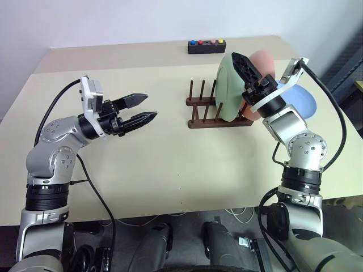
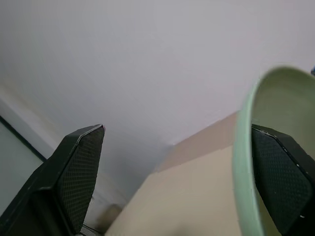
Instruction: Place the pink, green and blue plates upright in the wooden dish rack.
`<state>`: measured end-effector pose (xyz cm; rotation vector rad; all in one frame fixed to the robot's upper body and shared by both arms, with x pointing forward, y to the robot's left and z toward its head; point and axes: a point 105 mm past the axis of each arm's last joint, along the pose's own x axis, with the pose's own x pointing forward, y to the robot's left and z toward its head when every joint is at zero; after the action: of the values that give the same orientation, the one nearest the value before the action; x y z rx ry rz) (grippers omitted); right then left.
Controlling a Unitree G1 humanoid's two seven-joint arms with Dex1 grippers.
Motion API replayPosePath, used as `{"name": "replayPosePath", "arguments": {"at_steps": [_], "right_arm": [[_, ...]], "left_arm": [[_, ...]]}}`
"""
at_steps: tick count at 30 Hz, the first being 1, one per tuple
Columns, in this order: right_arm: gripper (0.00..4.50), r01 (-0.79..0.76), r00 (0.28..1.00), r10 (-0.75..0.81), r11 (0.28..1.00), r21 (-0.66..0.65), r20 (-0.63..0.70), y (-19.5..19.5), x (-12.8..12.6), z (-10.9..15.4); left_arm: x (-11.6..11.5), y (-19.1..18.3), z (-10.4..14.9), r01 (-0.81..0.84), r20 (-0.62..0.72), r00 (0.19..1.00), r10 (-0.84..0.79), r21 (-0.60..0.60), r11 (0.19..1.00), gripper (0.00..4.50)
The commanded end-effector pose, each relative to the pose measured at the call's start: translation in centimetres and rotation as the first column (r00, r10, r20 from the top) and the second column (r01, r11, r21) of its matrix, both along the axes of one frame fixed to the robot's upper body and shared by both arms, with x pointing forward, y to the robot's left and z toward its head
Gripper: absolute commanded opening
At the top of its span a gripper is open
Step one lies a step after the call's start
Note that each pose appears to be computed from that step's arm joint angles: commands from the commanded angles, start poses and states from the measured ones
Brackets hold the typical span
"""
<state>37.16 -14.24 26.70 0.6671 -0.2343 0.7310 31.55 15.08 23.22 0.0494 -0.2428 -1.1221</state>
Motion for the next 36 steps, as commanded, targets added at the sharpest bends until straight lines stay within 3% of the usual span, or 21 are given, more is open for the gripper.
{"name": "replayPosePath", "arguments": {"at_steps": [1, 12, 14, 17, 36], "right_arm": [[4.46, 0.032, 0.989, -0.016, 0.994, -0.103, 0.15, 0.5, -1.0, 2.4], [4.46, 0.175, 0.96, -0.077, 0.917, -0.359, 0.27, 1.2, -0.6, 1.1], [4.46, 0.172, 0.963, -0.084, 0.923, -0.345, 0.255, 1.1, -0.4, 0.9], [4.46, 0.211, 0.954, -0.089, 0.877, -0.431, 0.287, 1.1, -0.2, 0.4], [4.46, 0.456, 0.871, -0.24, 0.719, -0.525, 0.429, 0.1, 0.9, 2.0]], "left_arm": [[-0.4, 0.1, 0.8, -0.001, 0.043, 0.999, 0.001, -0.003, 1.0, 3.28], [-0.4, 0.1, 0.8, -0.002, 0.041, 0.999, 0.002, -0.002, 1.0, 3.28], [-0.3, 0.1, 0.9, -0.003, 0.042, 0.999, 0.003, -0.002, 1.0, 3.28], [-0.3, 0.1, 0.9, -0.005, 0.043, 0.999, 0.005, -0.003, 1.0, 3.28], [-0.1, 0.2, 0.9, -0.011, 0.04, 0.999, 0.012, -0.01, 1.0, 3.28]]}}
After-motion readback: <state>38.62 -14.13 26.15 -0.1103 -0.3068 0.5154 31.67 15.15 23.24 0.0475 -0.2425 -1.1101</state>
